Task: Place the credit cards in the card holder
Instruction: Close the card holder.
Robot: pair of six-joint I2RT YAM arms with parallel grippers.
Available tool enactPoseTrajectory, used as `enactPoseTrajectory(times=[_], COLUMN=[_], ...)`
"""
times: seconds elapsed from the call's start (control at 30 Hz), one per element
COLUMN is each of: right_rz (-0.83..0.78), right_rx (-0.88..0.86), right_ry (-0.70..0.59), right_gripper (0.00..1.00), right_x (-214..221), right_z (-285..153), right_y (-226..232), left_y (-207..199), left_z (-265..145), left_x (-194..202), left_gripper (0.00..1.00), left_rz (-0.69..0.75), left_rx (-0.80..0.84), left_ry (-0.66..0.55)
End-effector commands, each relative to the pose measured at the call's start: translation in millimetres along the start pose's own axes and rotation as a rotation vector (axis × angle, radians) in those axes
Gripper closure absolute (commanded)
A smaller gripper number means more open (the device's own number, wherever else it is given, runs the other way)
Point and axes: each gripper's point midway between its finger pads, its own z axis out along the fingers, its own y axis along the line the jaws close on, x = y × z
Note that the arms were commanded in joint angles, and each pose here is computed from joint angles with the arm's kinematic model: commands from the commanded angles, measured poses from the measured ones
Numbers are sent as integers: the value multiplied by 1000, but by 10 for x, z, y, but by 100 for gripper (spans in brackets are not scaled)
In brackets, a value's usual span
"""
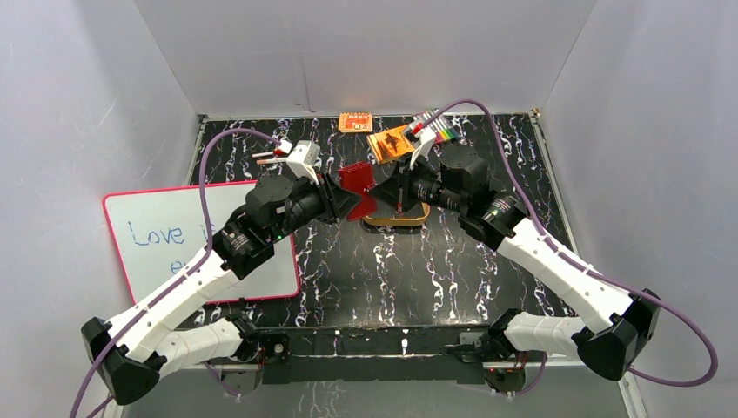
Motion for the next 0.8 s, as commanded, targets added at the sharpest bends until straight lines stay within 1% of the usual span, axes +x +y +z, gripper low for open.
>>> enactPoseTrajectory(times=[0.0, 0.27, 0.77], right_rz=[-41, -46, -45], right_rx=[-28, -36, -52], right_ry=[-94, -105, -55], right_gripper=[100, 100, 100], right_x=[-314, -344, -250], right_z=[-57, -71, 2], right_y=[132, 157, 158], left_y=[-173, -137, -186], left_z=[-27, -9, -41], left_x=[-199, -180, -234], left_gripper=[100, 100, 100], left_rz=[19, 22, 23], left_rx=[66, 46, 60], left_ry=[-55, -43, -54])
